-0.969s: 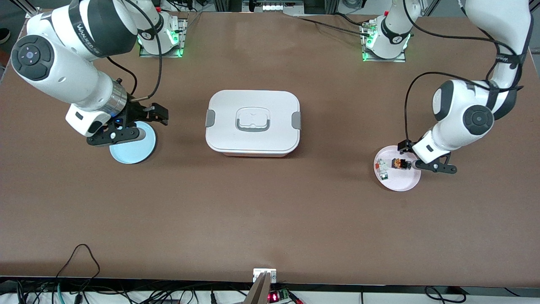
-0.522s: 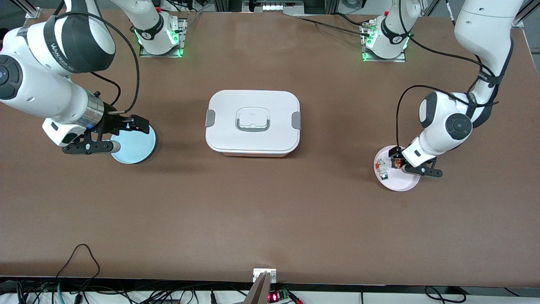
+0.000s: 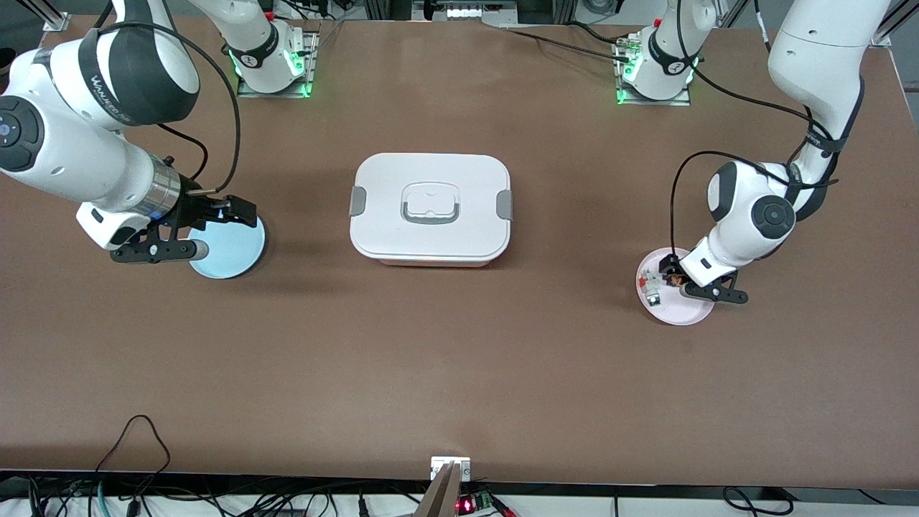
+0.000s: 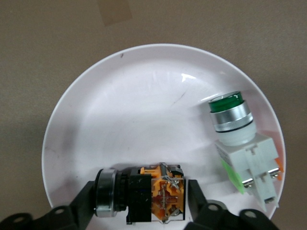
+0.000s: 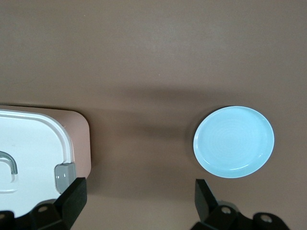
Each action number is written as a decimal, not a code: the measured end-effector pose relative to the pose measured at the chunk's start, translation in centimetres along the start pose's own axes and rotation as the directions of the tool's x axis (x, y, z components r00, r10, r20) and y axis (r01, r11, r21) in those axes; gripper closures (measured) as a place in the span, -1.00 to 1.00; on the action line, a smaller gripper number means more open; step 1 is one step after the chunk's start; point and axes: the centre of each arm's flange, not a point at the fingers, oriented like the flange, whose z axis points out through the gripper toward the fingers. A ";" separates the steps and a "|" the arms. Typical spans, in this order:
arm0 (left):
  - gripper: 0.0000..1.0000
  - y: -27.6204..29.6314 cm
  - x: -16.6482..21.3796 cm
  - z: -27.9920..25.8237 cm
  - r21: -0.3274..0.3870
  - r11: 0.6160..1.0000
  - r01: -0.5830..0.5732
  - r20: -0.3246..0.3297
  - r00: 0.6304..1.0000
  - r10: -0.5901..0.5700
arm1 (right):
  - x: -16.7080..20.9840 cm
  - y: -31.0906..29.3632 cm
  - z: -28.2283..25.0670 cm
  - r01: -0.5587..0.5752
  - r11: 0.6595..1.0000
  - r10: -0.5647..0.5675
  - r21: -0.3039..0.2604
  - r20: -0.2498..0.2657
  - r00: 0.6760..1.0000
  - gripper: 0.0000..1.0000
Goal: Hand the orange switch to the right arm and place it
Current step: 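Close the left gripper on the orange-and-black switch in the white dish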
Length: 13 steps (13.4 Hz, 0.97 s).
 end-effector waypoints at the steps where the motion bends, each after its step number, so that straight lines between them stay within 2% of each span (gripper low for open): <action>1: -0.44 -0.1 0.0 0.0 0.000 1.000 0.000 -0.002 1.000 0.000 | 0.0 0.0 0.0 0.000 1.000 0.000 0.000 0.000 1.000 -1.00; 5: -0.44 -0.2 0.2 -0.1 0.001 1.000 0.000 -0.007 1.000 0.000 | 0.0 0.0 0.0 0.001 1.000 -0.001 0.000 0.000 1.000 -1.00; 9: -0.44 -0.8 2.1 -2.6 0.012 0.999 -0.040 -0.043 0.998 0.040 | 0.0 -0.2 -0.2 0.003 1.000 -0.003 0.001 -0.004 1.000 -1.00; 13: -0.44 -1.6 3.7 -7.4 0.016 0.995 -0.103 0.018 0.995 0.103 | -0.2 -0.7 -0.9 0.007 1.000 -0.007 0.010 -0.017 1.000 -1.00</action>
